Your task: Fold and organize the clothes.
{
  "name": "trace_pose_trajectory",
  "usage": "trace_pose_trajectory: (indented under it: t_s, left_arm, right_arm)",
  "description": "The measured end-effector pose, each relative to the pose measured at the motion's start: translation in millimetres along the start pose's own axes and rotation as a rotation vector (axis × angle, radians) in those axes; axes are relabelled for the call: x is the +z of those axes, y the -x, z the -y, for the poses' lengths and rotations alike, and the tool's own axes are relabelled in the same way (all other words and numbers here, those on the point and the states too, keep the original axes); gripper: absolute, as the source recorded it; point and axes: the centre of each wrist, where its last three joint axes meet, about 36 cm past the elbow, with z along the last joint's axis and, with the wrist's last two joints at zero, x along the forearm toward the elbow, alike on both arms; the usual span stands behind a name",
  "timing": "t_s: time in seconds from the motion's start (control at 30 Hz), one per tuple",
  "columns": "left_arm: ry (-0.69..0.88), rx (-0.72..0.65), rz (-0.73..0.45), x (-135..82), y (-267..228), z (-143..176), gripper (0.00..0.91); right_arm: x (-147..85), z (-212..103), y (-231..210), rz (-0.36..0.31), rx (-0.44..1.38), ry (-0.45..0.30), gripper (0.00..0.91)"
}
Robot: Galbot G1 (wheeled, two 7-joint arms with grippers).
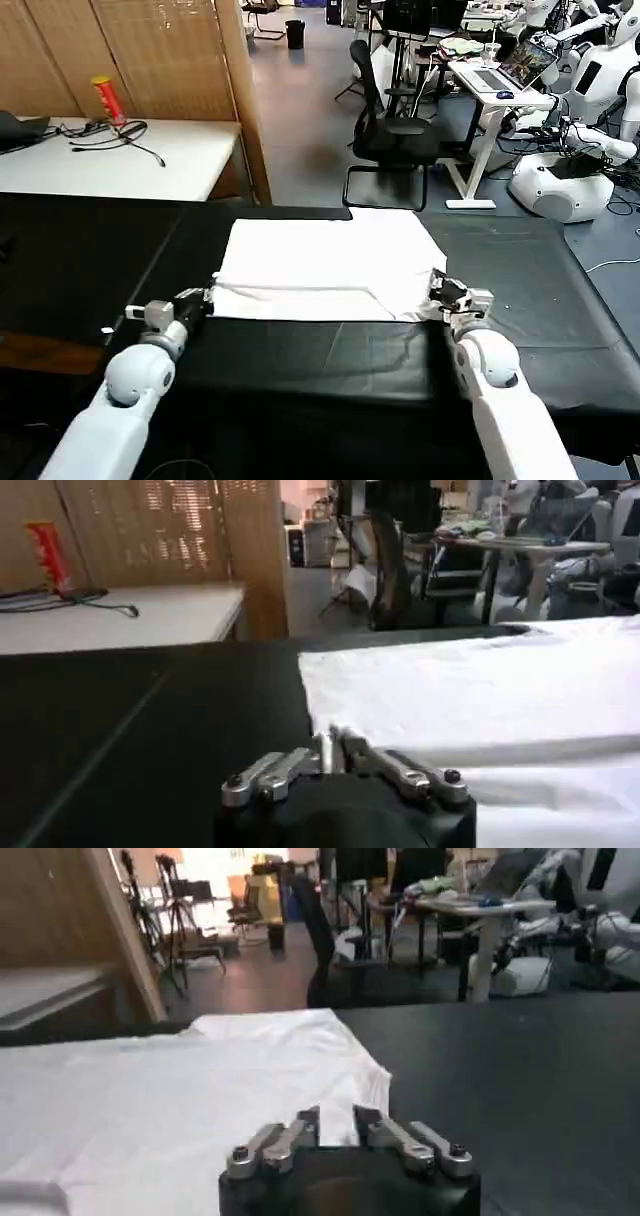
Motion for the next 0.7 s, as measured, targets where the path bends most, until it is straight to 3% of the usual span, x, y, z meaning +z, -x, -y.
trace_pose_trajectory:
  t_s: [0.2,0.5,0.57,0.63,0.67,0.7]
  left_arm:
    - [-0.017,-0.007,-0.002,-0.1,-11.1,-4.1,0.878]
    - [-0.100,0.047,-0.054,17.5,-42.8,0.2,0.878]
    - [-0.109,0.059,-0.074,25.9,-47.6,1.8,0.878]
    - [-0.116,0.067,-0.088,31.3,-50.7,2.5,0.809]
    - [-0.117,0.072,-0.092,33.0,-51.9,2.6,0.517]
    - [-0.118,0.078,-0.096,34.6,-53.2,2.8,0.449]
  right_arm:
    - [2.9,7.1,-35.0,-0.007,-0.007,-0.077,0.878]
    - [23.0,11.3,-44.8,-0.051,-0.027,-0.092,0.878]
    - [26.0,12.0,-43.9,-0.057,-0.026,-0.091,0.790]
    - [29.0,12.5,-43.7,-0.065,-0.025,-0.090,0.731]
    - [30.7,12.7,-43.8,-0.070,-0.025,-0.090,0.692]
    - [32.4,13.1,-43.6,-0.074,-0.023,-0.090,0.683]
